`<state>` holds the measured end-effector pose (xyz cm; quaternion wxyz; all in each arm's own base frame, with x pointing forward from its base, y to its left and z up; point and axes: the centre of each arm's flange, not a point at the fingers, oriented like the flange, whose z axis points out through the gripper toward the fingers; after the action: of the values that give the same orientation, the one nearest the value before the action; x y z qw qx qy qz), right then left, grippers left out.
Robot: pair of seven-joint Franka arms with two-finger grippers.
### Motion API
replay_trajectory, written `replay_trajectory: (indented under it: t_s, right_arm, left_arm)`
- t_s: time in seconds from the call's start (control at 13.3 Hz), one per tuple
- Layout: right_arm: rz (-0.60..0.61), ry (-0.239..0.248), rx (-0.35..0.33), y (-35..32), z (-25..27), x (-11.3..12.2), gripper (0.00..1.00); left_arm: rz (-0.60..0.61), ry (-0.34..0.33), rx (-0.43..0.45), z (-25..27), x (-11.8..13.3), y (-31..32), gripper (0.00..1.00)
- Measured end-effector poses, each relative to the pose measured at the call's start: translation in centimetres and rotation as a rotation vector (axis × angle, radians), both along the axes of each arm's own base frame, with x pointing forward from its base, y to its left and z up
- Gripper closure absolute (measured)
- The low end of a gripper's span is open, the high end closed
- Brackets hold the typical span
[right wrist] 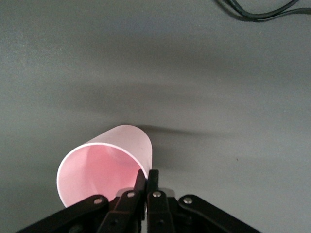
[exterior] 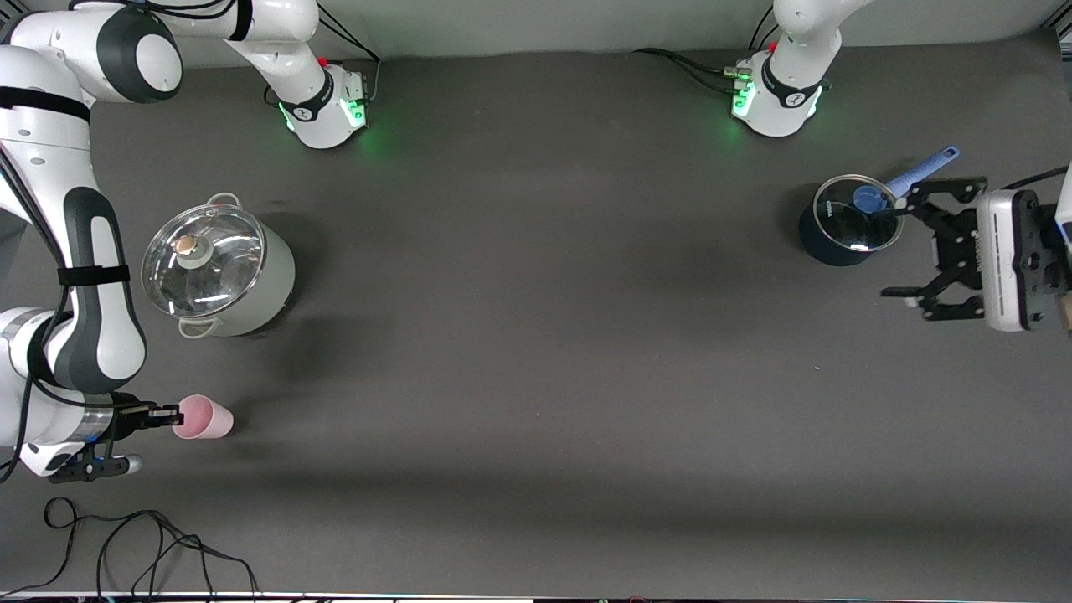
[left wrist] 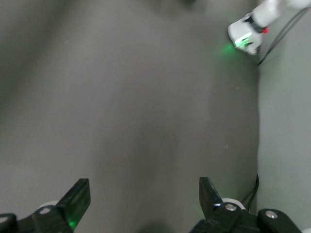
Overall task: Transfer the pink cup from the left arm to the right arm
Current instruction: 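Set the pink cup upright on the table and open the right gripper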
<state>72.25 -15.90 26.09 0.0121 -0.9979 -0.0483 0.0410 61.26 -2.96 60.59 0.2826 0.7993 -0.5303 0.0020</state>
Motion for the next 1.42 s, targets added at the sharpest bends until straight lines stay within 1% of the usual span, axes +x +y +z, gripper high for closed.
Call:
replay_trajectory:
  t_s: [0.15, 0.22, 0.37, 0.52, 0.67, 0.82, 0.97, 1.05, 1.2, 1.27, 1.42]
  right_arm:
    - [0.000, -0.004, 0.000, 0.0, -0.5, 0.1, 0.97]
    - [0.000, -0.005, 0.000, 0.0, -0.7, 0.1, 0.97]
    - [0.001, -0.009, 0.001, 0.1, -1.0, 0.2, 0.97]
    - [0.001, -0.008, 0.001, 0.1, -1.1, 0.2, 0.94]
    - [0.001, -0.008, 0.001, 0.1, -1.1, 0.2, 0.77]
    - [0.000, -0.012, 0.000, 0.0, -1.0, 0.2, 0.55]
    - [0.000, -0.013, 0.000, 0.0, -0.9, 0.2, 0.32]
    - [0.000, -0.014, -0.001, 0.0, -0.8, 0.3, 0.23]
    - [0.000, -0.008, 0.000, 0.0, -0.4, 0.2, 0.01]
    - [0.001, 0.007, 0.002, 0.1, 0.5, 0.1, 0.00]
    - [0.001, 0.041, 0.003, 0.2, 4.8, -0.5, 0.00]
  left_arm:
    - [0.084, 0.014, 0.141, 2.2, -1.5, -0.4, 0.00]
    - [0.150, 0.034, 0.198, 3.0, -2.2, -0.6, 0.00]
    - [0.334, 0.096, 0.280, 3.8, -2.7, -0.7, 0.00]
    - [0.487, 0.148, 0.355, 3.4, -2.5, -0.1, 0.00]
    - [0.617, 0.168, 0.434, 3.0, -2.1, 0.4, 0.00]
    - [0.726, 0.146, 0.482, 2.8, -1.3, -0.2, 0.00]
    - [0.765, 0.100, 0.541, 2.4, -0.7, -1.1, 0.00]
    - [0.767, 0.082, 0.576, 2.1, -0.5, -1.6, 0.00]
    - [0.790, 0.061, 0.658, 1.1, -0.5, -3.3, 0.00]
    - [0.805, 0.063, 0.688, 0.5, -0.5, -4.4, 0.00]
    - [0.824, 0.062, 0.739, -0.6, -0.7, -6.1, 0.00]
